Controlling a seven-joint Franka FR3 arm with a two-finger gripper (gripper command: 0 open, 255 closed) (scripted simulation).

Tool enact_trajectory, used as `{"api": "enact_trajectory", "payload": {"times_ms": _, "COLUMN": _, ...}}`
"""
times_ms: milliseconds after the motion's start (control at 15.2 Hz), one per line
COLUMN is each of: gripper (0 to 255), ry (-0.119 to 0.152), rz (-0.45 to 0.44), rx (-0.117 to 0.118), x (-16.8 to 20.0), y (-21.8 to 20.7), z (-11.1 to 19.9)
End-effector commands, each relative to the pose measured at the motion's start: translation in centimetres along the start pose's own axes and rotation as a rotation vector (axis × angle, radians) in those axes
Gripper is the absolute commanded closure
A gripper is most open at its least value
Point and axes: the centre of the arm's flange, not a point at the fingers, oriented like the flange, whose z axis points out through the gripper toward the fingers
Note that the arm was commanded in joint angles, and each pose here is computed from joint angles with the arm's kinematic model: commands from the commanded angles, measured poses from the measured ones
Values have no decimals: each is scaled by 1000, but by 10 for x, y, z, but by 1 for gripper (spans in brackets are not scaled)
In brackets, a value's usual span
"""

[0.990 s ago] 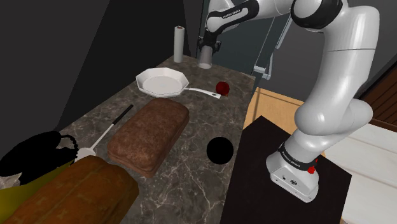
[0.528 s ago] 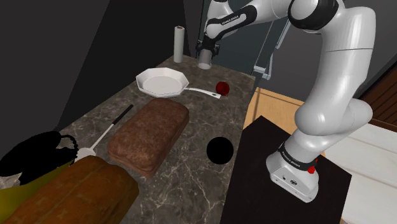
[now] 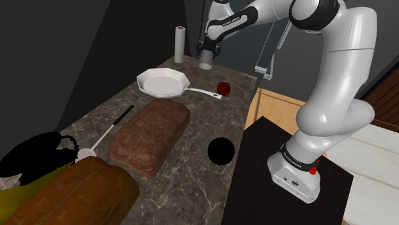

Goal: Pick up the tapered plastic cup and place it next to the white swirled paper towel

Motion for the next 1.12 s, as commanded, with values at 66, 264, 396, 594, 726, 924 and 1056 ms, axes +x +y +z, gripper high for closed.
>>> {"api": "enact_trajectory", "payload": {"times_ms": 66, "gripper": 0, "ry": -33, "rz": -3, "rx": -22, "x": -9, "y": 7, "z": 17}}
{"api": "enact_trajectory", "payload": {"times_ms": 264, "gripper": 0, "ry": -34, "rz": -3, "rx": -23, "x": -8, "y": 3, "z": 17}}
{"api": "enact_trajectory", "payload": {"times_ms": 396, "gripper": 0, "ry": -34, "rz": -3, "rx": -23, "x": -7, "y": 2, "z": -9}}
{"api": "enact_trajectory", "payload": {"times_ms": 594, "gripper": 0, "ry": -34, "rz": -3, "rx": -23, "x": -6, "y": 2, "z": -33}}
{"api": "enact_trajectory", "payload": {"times_ms": 726, "gripper": 0, "ry": -34, "rz": -3, "rx": -23, "x": -6, "y": 2, "z": -33}}
{"api": "enact_trajectory", "payload": {"times_ms": 924, "gripper": 0, "ry": -34, "rz": -3, "rx": -23, "x": -6, "y": 2, "z": -33}}
{"api": "enact_trajectory", "payload": {"times_ms": 1056, "gripper": 0, "ry": -34, "rz": -3, "rx": -23, "x": -6, "y": 2, "z": -33}}
